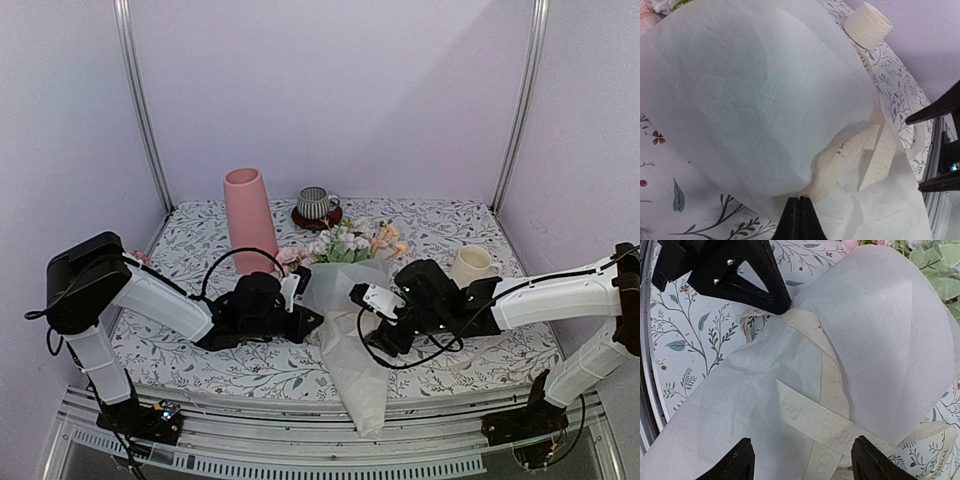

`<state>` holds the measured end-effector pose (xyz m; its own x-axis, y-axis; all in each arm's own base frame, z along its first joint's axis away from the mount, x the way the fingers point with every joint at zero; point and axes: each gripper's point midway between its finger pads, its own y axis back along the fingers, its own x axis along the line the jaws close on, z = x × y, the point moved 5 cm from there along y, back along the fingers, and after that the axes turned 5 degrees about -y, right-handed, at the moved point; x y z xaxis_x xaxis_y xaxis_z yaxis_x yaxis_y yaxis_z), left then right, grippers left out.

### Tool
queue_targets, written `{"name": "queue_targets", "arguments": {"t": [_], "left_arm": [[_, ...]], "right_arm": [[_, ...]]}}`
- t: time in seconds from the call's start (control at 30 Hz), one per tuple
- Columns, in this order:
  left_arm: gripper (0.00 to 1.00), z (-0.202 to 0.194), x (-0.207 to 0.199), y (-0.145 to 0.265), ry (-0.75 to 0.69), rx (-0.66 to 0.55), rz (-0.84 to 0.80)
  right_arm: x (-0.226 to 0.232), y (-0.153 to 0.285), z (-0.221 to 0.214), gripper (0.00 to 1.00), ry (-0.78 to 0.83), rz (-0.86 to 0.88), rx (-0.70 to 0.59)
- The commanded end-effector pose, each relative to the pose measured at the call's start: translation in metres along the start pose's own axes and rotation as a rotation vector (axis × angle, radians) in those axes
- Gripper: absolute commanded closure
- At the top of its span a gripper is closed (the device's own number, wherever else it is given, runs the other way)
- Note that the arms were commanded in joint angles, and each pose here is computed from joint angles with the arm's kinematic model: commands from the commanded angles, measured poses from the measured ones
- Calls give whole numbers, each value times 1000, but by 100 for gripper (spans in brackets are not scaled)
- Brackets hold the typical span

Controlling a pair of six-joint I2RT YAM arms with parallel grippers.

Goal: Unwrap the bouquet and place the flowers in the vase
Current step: Untie the half-tied ribbon from the folded wrapping paper.

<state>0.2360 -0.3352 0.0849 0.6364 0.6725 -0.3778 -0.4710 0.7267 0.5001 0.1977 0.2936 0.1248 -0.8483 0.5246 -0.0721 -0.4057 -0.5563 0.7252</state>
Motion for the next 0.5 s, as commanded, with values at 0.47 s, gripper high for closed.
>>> {"name": "queue_targets", "arguments": {"t": [0.47], "left_arm": [[100,0,3,1,9,-9,-2]], "right_arm": [[-7,-29,-5,13,165,-277,62]]}}
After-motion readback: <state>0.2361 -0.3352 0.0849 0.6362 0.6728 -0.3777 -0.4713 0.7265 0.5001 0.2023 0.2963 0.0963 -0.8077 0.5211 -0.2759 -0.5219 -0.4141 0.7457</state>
